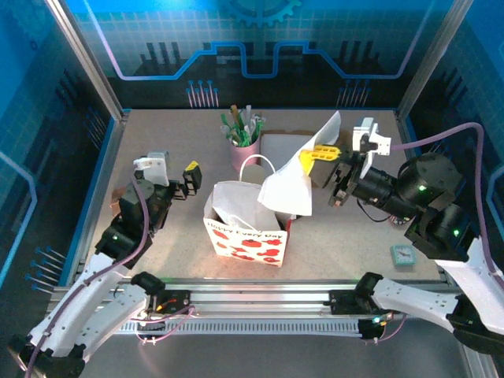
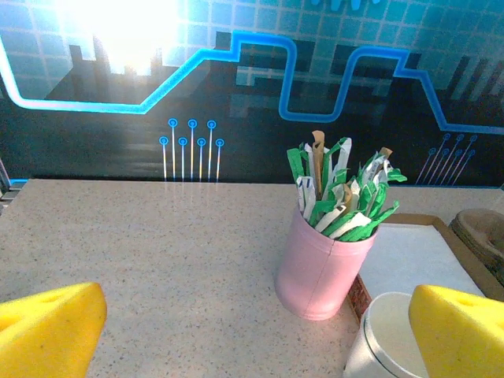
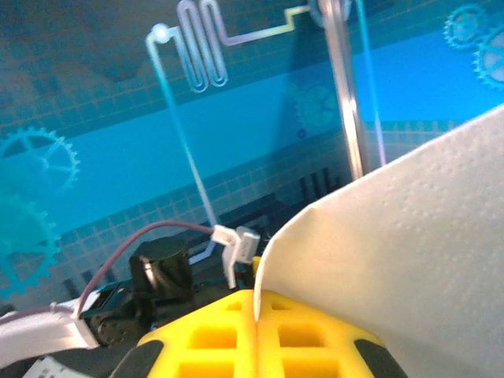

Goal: Pack the takeout coffee

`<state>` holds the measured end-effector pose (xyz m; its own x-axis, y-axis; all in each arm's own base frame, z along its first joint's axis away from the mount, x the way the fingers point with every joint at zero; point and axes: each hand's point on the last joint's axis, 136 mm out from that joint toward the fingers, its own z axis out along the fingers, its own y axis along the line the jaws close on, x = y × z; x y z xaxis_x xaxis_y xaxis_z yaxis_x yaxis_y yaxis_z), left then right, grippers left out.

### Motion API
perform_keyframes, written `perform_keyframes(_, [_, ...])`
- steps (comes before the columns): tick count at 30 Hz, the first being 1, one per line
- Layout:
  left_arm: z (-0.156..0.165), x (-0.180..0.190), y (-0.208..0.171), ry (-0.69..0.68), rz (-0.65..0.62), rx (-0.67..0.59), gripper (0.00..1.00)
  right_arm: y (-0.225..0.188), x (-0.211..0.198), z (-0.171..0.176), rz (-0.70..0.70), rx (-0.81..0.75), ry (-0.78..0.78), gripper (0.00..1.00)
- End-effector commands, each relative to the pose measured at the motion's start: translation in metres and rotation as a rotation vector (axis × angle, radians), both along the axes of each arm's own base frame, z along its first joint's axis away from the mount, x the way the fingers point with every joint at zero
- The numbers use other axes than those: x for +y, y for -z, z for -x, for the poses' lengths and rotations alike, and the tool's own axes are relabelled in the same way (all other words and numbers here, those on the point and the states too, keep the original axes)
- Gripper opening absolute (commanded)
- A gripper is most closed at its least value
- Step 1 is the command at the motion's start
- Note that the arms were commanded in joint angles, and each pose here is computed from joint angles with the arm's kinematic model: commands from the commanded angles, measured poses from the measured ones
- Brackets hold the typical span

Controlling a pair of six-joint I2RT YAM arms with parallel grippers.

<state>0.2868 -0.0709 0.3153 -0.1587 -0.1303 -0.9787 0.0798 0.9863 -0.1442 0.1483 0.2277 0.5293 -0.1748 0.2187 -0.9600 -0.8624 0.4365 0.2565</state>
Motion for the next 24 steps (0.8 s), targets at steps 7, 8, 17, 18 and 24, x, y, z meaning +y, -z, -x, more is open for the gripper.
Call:
perform_keyframes(7, [0.0, 0.004, -0.007, -0.018, 0.031, -0.036, 0.99, 0.038, 0.048, 0.001, 0.082, 0.008, -0.011, 0.0])
perform_keyframes(8, [0.001, 0.005, -0.008, -0.019, 0.029, -0.037, 0.99, 0.044, 0.052, -0.001, 0.102, 0.004, 0.012, 0.0])
perform_keyframes(17, [0.001, 0.004, -0.006, -0.017, 0.03, -0.035, 0.99, 0.087, 0.081, -0.021, 0.181, 0.053, 0.1, 0.0])
perform_keyframes(18, [0.001, 0.005, -0.006, -0.019, 0.029, -0.035, 0.99, 0.093, 0.082, -0.024, 0.182, 0.065, 0.114, 0.0])
perform_keyframes(24, [0.001, 0.004, -0.006, -0.016, 0.031, -0.034, 0.99, 0.139, 0.094, -0.041, 0.251, 0.167, 0.183, 0.0])
